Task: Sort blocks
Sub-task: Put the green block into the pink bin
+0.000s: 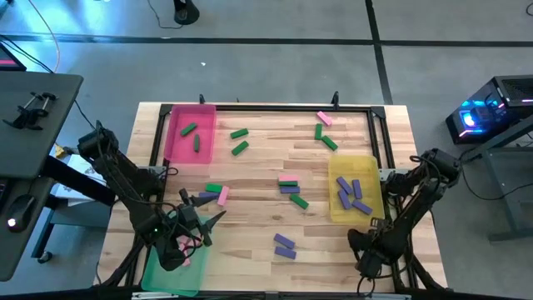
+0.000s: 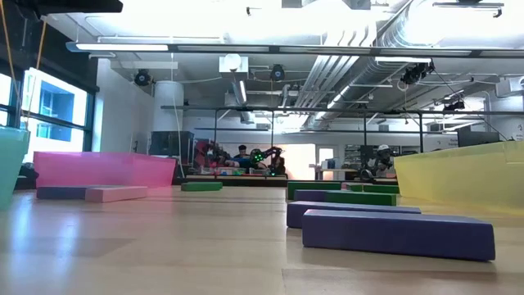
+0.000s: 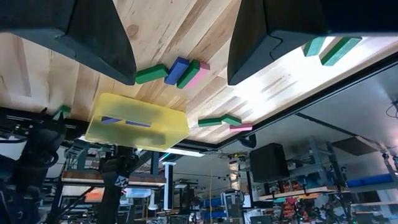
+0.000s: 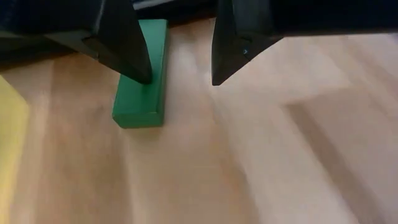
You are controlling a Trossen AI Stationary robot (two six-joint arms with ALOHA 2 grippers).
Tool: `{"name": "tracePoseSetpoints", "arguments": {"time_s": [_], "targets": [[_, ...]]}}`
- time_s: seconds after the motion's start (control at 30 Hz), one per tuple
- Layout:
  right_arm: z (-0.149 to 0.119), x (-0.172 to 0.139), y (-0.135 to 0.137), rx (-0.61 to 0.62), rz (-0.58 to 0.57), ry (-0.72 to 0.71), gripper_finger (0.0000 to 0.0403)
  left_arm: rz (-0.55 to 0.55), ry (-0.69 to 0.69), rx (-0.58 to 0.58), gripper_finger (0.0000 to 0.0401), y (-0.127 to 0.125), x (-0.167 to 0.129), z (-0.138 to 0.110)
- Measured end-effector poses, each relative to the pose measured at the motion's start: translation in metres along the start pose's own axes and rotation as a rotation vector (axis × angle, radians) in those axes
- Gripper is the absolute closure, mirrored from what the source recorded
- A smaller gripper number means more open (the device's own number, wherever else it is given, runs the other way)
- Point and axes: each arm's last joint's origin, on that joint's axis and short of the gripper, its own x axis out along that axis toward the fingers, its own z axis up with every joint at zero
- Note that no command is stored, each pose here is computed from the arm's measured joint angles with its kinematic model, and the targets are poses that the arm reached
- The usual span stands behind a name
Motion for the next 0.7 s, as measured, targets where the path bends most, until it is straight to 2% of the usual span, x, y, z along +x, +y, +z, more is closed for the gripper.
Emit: {"name": "tracePoseSetpoints", "arguments": {"time_s": [0.1, 0.3, 0.4, 0.57, 0.7], "targets": [[0.010, -0.010, 0.012, -0.032, 0.092, -0.051, 0.0247, 0.000, 0.000, 0.000, 0.0158, 0.000, 0.000, 0.000], [0.023, -0.034, 0.026, -0.135, 0.117, -0.247, 0.0247, -0.001, 0.001, -0.001, 0.0158, 0.000, 0.000, 0.000], [0.023, -0.037, 0.026, -0.158, 0.095, -0.269, 0.0247, -0.002, 0.002, -0.002, 0.0158, 0.000, 0.000, 0.000], [0.021, -0.022, 0.014, -0.140, 0.018, -0.239, 0.0247, -0.002, 0.002, -0.003, 0.0158, 0.000, 0.000, 0.000], [0.023, -0.002, 0.009, -0.215, 0.062, -0.250, 0.0247, -0.006, 0.009, -0.003, 0.0158, 0.000, 0.000, 0.000]]}}
